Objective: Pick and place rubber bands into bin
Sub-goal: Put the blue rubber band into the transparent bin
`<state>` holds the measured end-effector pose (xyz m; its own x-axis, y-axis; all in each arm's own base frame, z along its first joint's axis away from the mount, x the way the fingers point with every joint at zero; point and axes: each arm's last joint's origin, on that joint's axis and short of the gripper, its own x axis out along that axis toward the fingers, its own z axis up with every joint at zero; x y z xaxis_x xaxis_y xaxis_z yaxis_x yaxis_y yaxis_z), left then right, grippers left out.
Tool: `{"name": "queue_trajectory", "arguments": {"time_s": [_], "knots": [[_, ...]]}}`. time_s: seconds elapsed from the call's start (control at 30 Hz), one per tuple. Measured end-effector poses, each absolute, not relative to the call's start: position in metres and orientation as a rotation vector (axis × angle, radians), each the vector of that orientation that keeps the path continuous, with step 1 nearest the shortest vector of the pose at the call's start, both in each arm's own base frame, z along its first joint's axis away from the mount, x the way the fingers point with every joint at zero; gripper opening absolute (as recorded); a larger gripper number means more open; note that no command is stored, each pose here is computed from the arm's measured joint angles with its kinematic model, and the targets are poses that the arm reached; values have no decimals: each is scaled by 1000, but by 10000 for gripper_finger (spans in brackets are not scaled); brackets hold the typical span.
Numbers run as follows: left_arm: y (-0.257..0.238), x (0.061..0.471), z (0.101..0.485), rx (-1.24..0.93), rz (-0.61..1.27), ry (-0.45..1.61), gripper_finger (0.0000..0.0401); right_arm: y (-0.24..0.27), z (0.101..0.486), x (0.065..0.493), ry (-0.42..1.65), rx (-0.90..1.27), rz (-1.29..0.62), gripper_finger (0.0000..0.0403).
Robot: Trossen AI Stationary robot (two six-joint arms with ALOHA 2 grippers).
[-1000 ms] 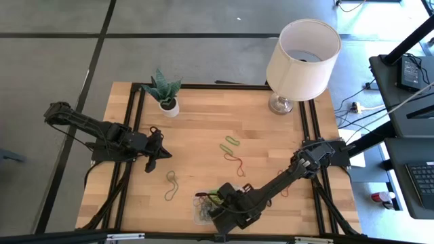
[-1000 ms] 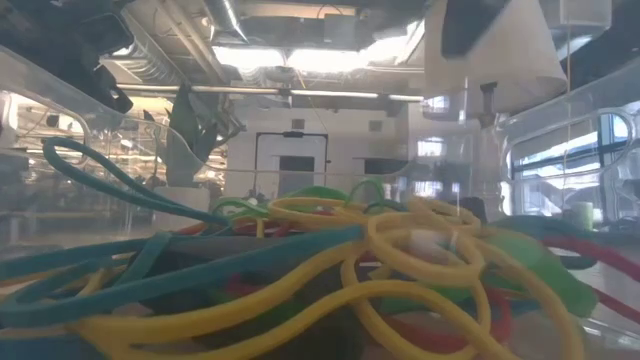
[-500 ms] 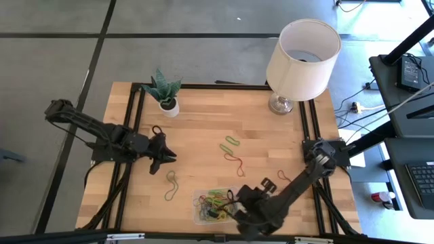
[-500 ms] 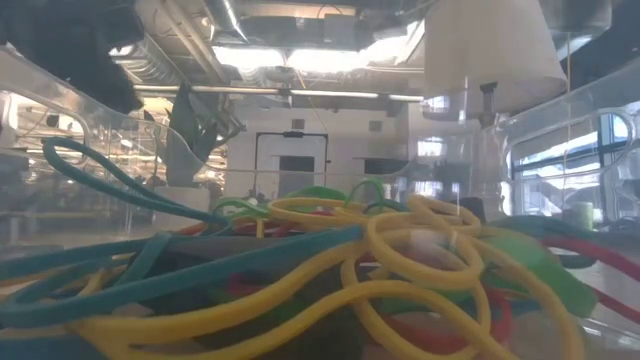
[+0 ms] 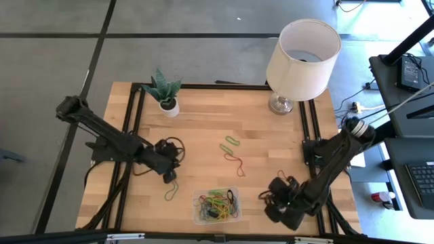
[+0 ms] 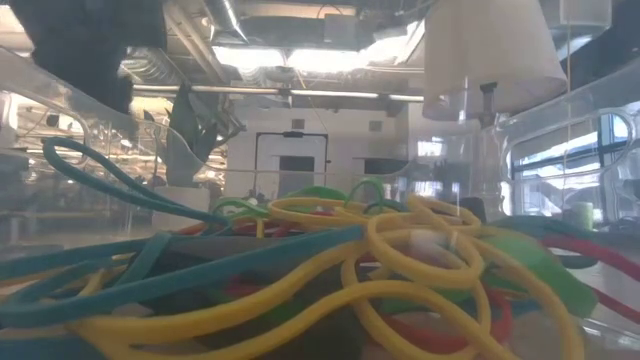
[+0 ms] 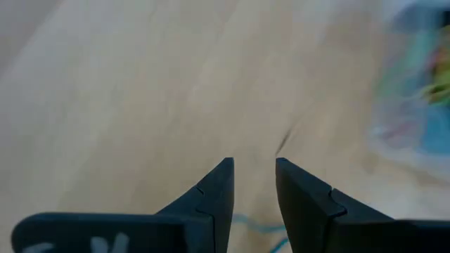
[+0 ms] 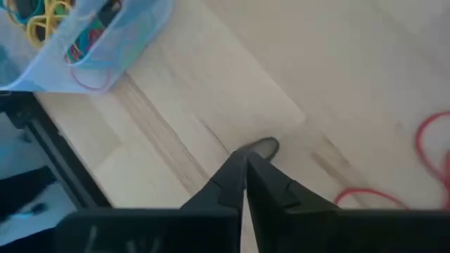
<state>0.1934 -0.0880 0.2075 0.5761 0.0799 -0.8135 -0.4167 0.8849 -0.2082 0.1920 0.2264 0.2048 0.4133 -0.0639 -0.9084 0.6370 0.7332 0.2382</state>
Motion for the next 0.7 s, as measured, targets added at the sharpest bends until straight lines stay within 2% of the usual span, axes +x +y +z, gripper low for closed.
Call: {"name": "queue_trajectory", "arguments": {"time_s": [0.27,0.5,0.7], "knots": [[-96,203,172,-528,606,1222,100,204,182,172,1025,720,-418,3],[-106,211,139,-564,631,1399,100,202,179,170,1043,656,-380,19],[-111,215,127,-554,662,1444,96,203,179,168,1049,644,-371,15]]}}
